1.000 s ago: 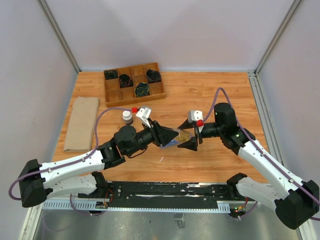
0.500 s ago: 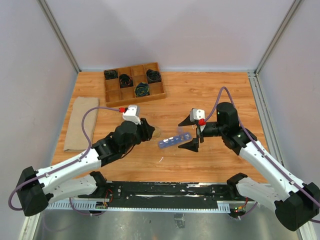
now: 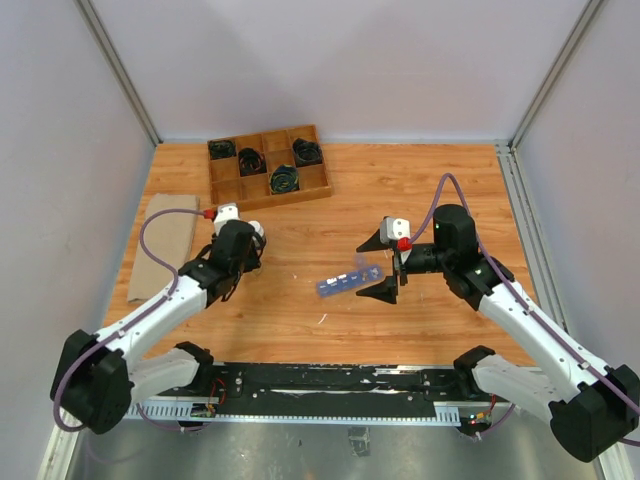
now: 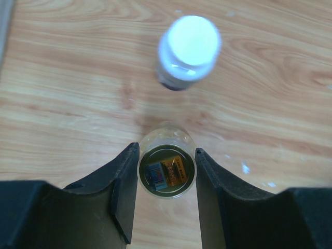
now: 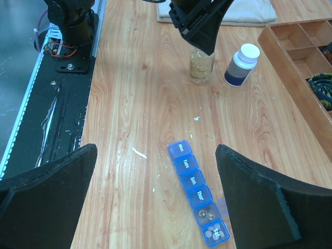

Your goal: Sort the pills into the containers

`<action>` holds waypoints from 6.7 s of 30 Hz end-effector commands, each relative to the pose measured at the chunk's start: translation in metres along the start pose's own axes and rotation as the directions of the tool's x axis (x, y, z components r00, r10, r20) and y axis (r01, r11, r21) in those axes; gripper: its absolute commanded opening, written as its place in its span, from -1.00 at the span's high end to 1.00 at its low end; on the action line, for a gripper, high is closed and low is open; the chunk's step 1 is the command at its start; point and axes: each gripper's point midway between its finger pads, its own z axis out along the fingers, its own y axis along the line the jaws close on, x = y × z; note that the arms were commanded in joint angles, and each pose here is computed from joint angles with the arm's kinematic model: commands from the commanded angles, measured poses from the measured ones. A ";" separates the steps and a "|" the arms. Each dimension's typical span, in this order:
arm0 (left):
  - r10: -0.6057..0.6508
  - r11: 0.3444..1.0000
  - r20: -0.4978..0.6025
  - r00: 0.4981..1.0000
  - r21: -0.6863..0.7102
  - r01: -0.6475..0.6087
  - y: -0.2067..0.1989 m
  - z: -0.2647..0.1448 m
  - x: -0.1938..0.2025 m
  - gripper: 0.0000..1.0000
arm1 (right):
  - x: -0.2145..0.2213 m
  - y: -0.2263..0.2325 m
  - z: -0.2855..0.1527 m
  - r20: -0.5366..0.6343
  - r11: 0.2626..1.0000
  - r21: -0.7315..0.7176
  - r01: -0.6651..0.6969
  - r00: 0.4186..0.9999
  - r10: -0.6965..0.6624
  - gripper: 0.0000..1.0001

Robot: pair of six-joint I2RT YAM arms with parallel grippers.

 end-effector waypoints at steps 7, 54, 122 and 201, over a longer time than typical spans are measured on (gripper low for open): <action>-0.063 0.946 0.116 0.991 -0.310 0.096 0.068 0.036 -0.041 0.99 | -0.004 -0.003 -0.003 0.020 1.000 0.008 0.010 1.000 -0.010 -0.97; 0.123 0.518 0.459 0.880 0.726 -0.452 -0.135 -0.083 -0.055 -0.47 | 0.023 -0.071 -0.033 0.052 0.916 0.237 -0.325 0.945 0.322 -0.97; 0.607 0.074 0.504 0.614 0.734 -0.675 -0.218 0.009 0.123 -0.24 | 0.127 -0.122 -0.044 -0.102 0.663 0.398 -0.634 0.688 0.719 -0.77; 0.724 -0.056 0.454 0.520 0.789 -0.611 -0.216 0.021 0.142 0.31 | 0.177 -0.104 0.002 -0.324 0.546 0.186 -0.817 0.474 0.819 0.94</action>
